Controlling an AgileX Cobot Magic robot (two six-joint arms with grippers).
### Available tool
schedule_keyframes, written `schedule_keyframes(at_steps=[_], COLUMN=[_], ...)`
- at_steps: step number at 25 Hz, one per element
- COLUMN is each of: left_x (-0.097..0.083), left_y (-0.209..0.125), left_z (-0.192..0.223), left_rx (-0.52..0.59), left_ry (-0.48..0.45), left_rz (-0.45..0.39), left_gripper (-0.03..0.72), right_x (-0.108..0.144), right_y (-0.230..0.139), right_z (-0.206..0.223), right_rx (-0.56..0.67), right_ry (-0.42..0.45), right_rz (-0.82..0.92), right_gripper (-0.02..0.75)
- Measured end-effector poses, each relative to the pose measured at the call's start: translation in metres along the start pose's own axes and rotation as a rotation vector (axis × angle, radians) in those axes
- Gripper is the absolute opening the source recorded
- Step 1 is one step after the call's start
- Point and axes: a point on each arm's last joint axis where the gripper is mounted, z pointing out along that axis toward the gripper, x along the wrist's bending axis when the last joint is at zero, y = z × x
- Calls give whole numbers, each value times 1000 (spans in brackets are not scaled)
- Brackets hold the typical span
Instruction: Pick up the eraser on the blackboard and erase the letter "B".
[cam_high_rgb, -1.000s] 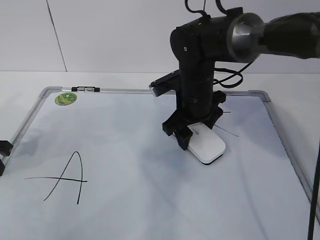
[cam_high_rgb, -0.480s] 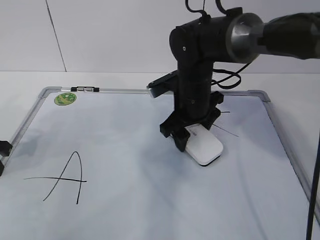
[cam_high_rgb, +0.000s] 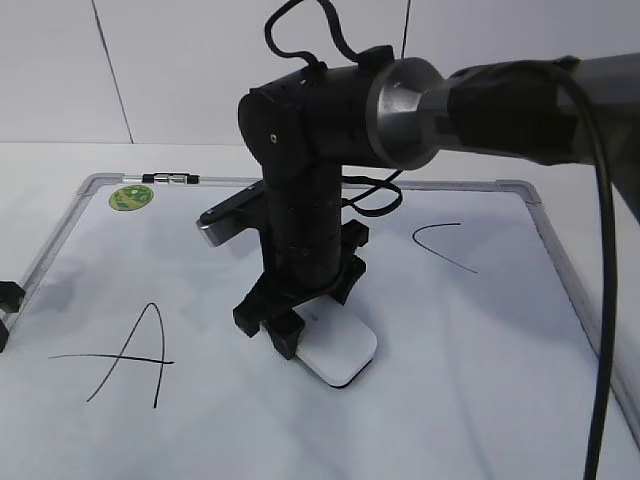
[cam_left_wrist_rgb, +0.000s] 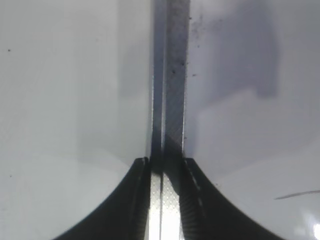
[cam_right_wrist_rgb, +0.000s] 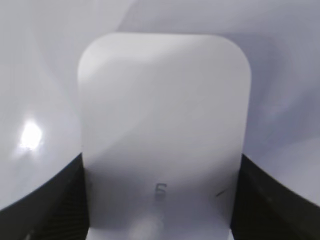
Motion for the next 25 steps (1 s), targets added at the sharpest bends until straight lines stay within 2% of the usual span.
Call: schedule_keyframes(at_steps=[6,12,16,25], left_x=[0,0,0,0], left_y=[0,0,0,0], left_z=[0,0,0,0], left_rx=[0,0,0,0], left_ry=[0,0,0,1], left_rz=[0,0,0,1], left_gripper=[139,139,139,139], right_x=[-1,-13,-34,-105], right_y=[0,-4,-12,-44], right_z=[0,-13,-40,-93], right_rx=[1,-26,-83,-201], right_ry=[-14,-84,-81,-89], right_rz=[38,140,218,459], right_gripper=[552,552,552,552])
